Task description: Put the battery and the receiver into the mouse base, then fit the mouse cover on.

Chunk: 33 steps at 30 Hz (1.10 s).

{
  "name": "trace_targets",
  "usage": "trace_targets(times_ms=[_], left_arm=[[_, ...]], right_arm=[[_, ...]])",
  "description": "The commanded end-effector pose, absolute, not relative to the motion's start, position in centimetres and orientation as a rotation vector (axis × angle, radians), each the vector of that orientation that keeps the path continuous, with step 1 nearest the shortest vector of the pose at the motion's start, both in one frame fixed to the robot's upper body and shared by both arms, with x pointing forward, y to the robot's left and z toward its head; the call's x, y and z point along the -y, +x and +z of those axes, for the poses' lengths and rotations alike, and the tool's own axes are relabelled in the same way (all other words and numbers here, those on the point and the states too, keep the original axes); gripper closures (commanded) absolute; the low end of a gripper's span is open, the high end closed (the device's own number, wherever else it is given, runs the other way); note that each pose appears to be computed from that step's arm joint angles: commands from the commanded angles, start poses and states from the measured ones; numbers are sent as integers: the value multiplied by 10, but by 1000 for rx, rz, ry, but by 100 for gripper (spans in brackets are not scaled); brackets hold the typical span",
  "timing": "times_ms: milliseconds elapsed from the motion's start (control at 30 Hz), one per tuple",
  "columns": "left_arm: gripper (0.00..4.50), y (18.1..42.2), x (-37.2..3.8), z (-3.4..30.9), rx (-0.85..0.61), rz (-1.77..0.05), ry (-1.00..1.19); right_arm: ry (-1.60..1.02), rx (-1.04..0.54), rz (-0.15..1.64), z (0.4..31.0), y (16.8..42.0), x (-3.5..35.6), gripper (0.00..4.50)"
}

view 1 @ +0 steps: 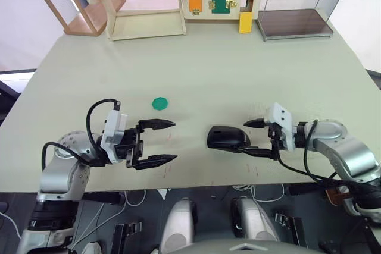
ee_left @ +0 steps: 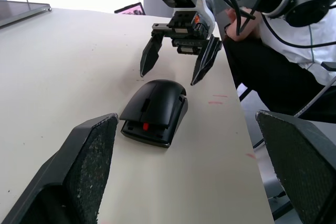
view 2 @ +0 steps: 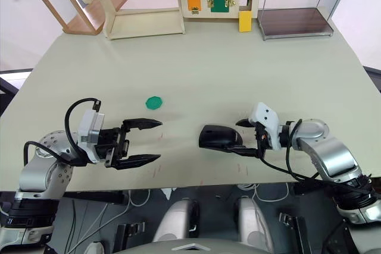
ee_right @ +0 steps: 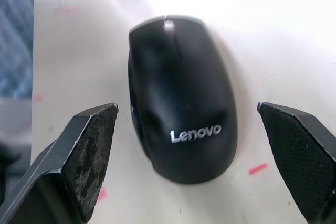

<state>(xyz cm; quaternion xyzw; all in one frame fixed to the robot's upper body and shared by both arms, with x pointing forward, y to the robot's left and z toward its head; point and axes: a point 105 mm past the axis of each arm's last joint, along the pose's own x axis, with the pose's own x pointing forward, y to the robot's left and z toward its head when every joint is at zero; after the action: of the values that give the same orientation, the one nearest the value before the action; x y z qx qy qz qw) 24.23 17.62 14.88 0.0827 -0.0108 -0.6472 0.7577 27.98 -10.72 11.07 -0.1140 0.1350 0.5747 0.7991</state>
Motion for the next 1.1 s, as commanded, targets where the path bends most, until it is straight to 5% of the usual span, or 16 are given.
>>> trace_targets(times_ms=[33, 367, 1100], left_arm=[[0, 243, -177, 156, 39, -1422, 210], [0, 247, -181, 162, 26, -1434, 236], [0, 246, -187, 163, 17, -1482, 284]], right_arm=[[-221, -202, 1212, 118, 283, 113, 3], [-146, -89, 1211, 111, 283, 118, 3], [-153, -97, 1272, 94, 282, 113, 3]])
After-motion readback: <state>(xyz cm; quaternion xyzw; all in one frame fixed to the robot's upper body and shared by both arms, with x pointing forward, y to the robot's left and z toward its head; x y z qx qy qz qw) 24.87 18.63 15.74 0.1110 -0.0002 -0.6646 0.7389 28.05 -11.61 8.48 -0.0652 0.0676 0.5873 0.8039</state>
